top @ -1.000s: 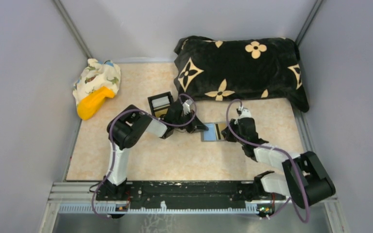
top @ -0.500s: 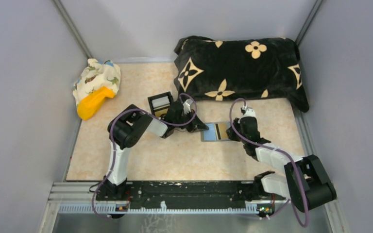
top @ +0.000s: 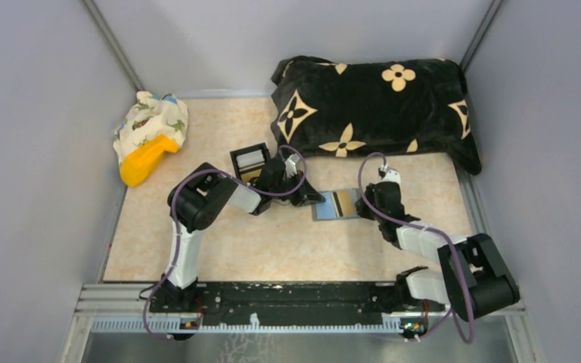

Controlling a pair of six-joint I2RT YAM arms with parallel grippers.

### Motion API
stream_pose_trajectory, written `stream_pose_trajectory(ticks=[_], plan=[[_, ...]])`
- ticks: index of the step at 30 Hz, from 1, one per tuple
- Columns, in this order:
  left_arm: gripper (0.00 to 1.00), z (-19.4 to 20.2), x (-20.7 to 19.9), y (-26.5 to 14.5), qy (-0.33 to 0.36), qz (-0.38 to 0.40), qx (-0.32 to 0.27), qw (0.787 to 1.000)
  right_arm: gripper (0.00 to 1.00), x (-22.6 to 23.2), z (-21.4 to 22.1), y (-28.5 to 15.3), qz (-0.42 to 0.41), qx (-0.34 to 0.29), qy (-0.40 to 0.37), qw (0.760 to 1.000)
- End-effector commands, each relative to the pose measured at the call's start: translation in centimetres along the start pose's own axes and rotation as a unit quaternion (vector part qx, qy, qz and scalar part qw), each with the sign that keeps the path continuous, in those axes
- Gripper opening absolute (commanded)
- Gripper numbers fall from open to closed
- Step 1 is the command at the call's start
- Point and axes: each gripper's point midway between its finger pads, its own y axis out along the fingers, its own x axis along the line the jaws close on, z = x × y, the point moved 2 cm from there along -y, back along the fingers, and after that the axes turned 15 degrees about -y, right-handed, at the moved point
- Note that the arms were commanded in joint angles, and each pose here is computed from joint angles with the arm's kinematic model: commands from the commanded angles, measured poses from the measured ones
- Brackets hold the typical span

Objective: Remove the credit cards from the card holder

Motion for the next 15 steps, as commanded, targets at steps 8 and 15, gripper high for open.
stream_pose_trajectory(ticks=[8,15], plan=[[0.22,0.3,0.2,0.4,-0.006,-0.003,0.006,1.000,0.08,1.3,2.7,0.6,-0.037,0.044,0.011,0.998],[0.36,0.9,-0.4,1.0,-0.009,0.001,0.013,1.000,0.08,1.6,2.8,0.4,-0.045,0.041,0.011,0.998]])
